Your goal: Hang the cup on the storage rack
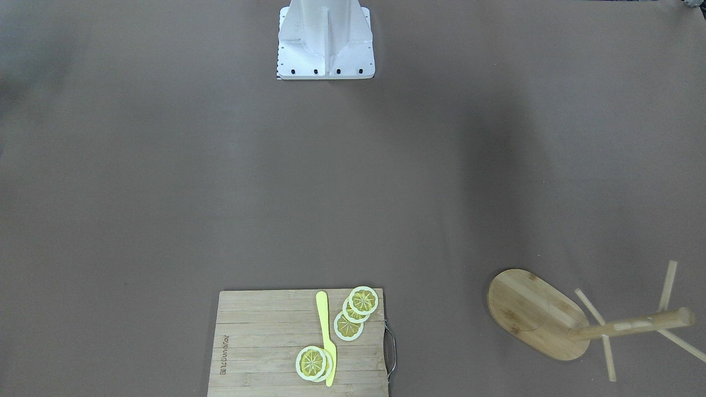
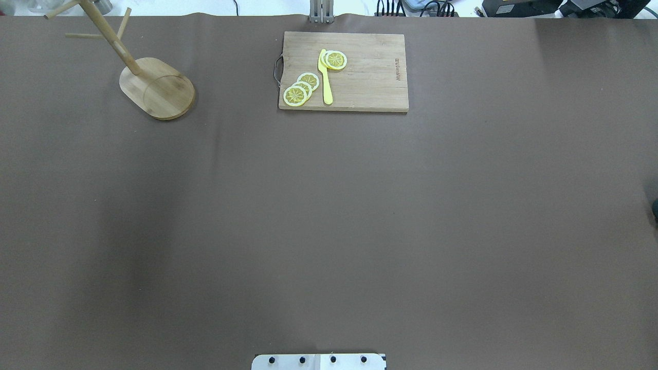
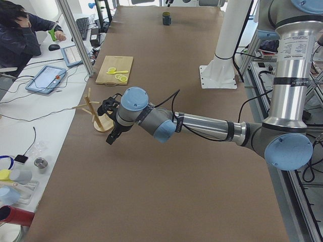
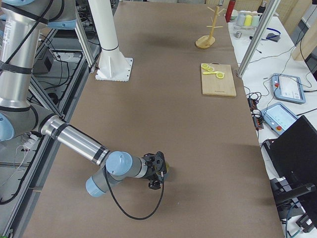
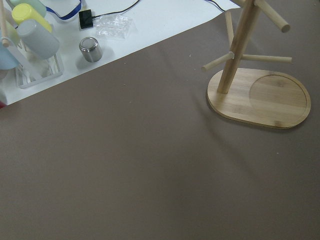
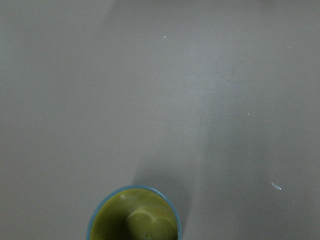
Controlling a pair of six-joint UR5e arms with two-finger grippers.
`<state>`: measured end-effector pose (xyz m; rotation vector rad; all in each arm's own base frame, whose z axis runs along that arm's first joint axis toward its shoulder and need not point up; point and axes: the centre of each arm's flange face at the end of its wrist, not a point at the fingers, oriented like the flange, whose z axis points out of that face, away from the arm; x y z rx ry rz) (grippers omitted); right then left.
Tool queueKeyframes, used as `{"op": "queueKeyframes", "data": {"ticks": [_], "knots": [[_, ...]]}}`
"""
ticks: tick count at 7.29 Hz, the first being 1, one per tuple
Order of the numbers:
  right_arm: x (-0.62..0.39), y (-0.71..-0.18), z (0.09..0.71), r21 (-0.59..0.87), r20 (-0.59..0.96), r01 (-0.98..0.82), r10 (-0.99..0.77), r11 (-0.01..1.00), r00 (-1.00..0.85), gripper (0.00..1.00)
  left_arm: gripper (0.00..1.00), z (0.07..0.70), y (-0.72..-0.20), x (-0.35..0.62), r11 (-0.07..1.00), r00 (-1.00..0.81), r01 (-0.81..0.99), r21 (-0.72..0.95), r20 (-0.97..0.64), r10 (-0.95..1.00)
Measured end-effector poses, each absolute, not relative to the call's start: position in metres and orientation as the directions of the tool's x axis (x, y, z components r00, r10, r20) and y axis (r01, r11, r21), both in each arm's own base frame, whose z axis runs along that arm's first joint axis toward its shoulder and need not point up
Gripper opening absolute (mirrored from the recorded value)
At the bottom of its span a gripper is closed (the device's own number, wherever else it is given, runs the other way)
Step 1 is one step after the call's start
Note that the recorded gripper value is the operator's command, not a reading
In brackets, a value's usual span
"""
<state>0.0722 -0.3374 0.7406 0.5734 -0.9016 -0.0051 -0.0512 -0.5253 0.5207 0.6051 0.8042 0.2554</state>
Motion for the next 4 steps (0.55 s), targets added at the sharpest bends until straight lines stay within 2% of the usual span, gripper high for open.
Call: {"op": "queueKeyframes", "data": {"ticks": [2, 4], "knots": [[0.067, -0.367, 0.730, 0.387, 0.786, -0.288, -0.151, 0.876, 0.600, 0.81, 0.98, 0.521, -0.525, -0.051, 0.803, 0.675, 0.010, 0.596, -0.597, 0.434], [0.038, -0.389, 0.727, 0.300, 0.803, -0.312, -0.062, 0.902, 0.593, 0.78, 0.98, 0.521, -0.526, -0.051, 0.803, 0.676, 0.010, 0.596, -0.595, 0.434]]}}
